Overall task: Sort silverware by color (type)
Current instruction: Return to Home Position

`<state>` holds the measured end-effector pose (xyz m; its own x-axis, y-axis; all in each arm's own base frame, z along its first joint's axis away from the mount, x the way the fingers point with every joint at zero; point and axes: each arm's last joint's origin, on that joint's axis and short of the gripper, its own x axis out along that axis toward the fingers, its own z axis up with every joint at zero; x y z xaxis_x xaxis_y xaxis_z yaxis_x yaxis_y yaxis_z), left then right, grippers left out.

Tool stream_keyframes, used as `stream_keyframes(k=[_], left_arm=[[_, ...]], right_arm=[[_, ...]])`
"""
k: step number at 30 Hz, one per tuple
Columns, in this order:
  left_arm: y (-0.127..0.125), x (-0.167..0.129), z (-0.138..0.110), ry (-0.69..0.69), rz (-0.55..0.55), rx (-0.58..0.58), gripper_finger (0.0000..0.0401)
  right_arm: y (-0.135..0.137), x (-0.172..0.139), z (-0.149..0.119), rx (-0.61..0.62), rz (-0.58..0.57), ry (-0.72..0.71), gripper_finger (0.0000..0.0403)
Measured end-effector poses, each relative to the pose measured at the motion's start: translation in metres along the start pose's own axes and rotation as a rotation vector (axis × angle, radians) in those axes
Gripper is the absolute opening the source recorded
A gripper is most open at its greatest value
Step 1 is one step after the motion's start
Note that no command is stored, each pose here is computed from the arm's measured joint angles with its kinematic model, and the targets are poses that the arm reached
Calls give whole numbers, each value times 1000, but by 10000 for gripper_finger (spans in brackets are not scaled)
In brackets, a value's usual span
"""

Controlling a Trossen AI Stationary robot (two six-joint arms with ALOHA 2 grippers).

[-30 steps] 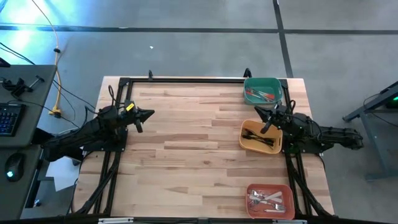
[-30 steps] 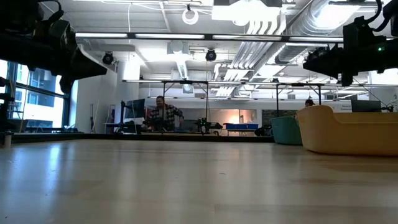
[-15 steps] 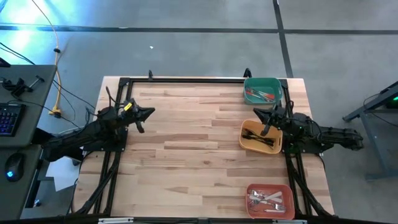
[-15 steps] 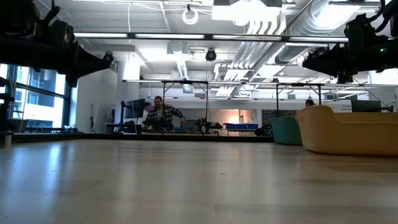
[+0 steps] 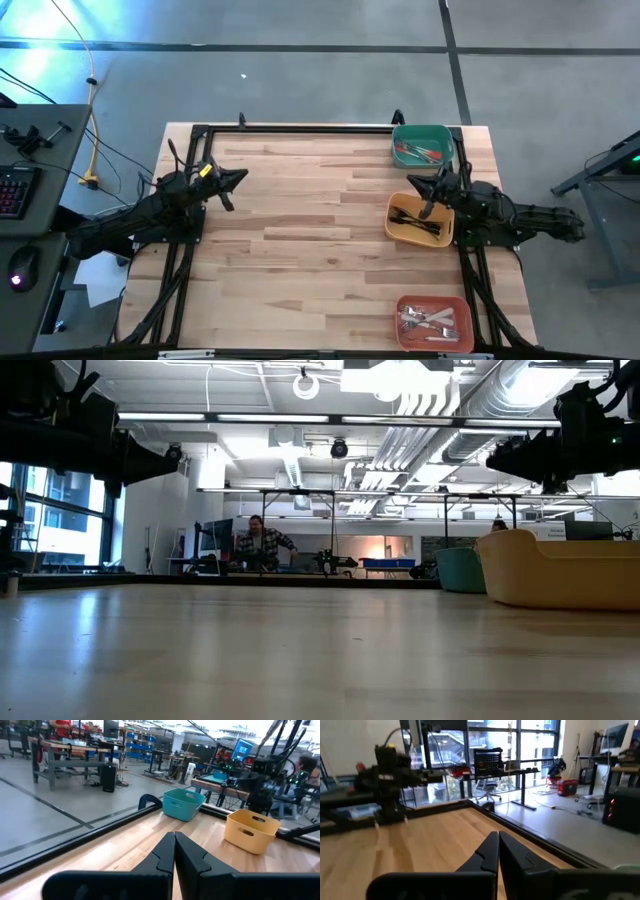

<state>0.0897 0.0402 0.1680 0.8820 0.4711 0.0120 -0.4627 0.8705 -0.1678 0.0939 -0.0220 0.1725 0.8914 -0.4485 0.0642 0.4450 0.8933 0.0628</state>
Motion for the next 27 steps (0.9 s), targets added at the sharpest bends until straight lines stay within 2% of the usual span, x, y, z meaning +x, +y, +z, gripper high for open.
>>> stream_keyframes(k=[4,7,27], left_arm=[[0,0,0,2,-6,-50,1],[0,0,0,2,-7,-74,1],[0,0,0,2,-8,-74,1]], right_arm=[[0,1,-2,-100,-5,22,0],[0,1,-2,-127,-1,21,0],[0,1,-2,-127,2,21,0]])
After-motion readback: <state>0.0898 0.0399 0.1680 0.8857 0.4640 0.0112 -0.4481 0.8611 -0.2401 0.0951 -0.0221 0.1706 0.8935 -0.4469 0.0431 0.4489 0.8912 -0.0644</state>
